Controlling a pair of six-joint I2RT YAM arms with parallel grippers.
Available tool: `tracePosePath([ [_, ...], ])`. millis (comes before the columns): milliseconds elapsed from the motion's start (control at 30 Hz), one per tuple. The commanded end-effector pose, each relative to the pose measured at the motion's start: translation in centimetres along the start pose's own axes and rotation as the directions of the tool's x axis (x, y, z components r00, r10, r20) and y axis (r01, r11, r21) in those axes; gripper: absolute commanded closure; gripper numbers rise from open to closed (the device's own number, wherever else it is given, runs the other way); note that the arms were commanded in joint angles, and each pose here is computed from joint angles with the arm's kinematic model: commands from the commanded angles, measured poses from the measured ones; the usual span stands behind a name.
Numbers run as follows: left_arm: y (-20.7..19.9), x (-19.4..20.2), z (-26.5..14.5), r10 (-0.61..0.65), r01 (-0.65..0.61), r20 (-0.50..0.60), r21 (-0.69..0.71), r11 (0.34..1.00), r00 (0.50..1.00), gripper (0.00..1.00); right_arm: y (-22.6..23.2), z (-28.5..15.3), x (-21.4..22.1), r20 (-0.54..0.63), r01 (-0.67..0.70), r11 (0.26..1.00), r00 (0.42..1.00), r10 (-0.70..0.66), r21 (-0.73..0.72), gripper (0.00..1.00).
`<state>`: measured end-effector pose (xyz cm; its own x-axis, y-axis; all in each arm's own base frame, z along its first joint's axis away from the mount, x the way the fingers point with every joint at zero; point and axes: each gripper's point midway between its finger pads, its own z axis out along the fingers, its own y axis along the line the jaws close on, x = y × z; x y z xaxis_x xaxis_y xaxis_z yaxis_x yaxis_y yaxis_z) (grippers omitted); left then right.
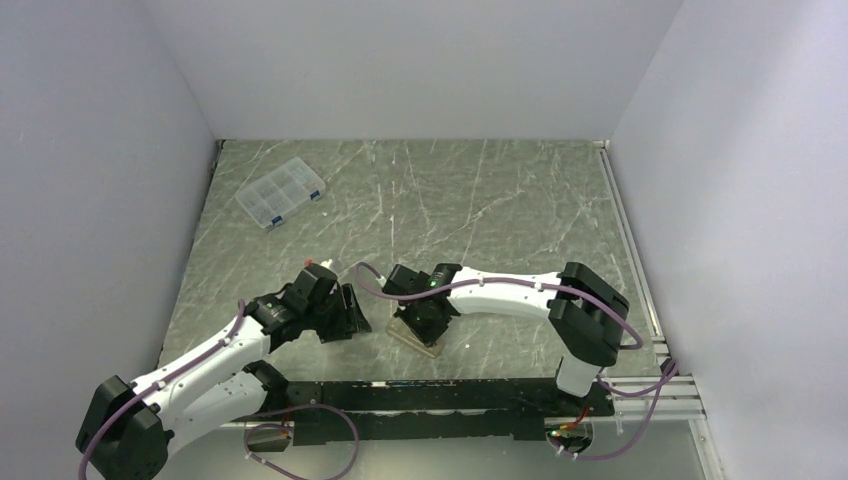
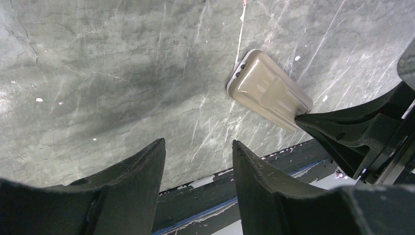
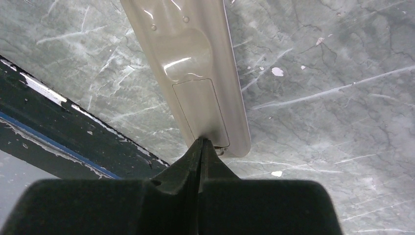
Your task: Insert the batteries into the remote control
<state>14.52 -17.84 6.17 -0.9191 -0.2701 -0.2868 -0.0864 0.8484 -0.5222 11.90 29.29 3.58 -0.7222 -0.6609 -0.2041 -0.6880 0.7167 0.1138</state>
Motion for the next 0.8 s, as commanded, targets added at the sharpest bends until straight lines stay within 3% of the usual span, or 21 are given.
tracePosePath([
  [0,-1.0,-1.3,-0.6,0.012,-0.013,0.038,0.015,1.000,0.999,0.42,-0.5,-1.4,-1.2,0.058,-0.012,0.999,0.998,0.010,0.035,0.99],
  [267,-1.1,-1.4,-1.1,0.019,-0.019,0.046,0.015,1.000,0.999,0.42,0.0,-3.5,-2.1,0.150,0.003,1.000,0.989,-0.002,-0.009,0.60],
  [400,-1.3,-1.5,-1.3,0.025,-0.026,0.044,0.019,0.999,0.999,0.43,0.1,-3.5,-2.2,0.177,0.020,1.000,0.984,-0.016,-0.024,0.48],
  [533,-1.7,-1.5,-1.6,0.040,-0.042,0.041,0.030,0.999,0.998,0.43,0.8,-3.3,-1.8,0.183,0.058,0.996,0.982,-0.045,-0.068,0.28],
  [767,-2.0,-1.9,-2.4,0.050,-0.052,0.056,0.036,0.998,0.997,0.36,0.7,-2.2,-1.6,0.196,0.080,0.994,0.979,-0.064,-0.077,0.20],
])
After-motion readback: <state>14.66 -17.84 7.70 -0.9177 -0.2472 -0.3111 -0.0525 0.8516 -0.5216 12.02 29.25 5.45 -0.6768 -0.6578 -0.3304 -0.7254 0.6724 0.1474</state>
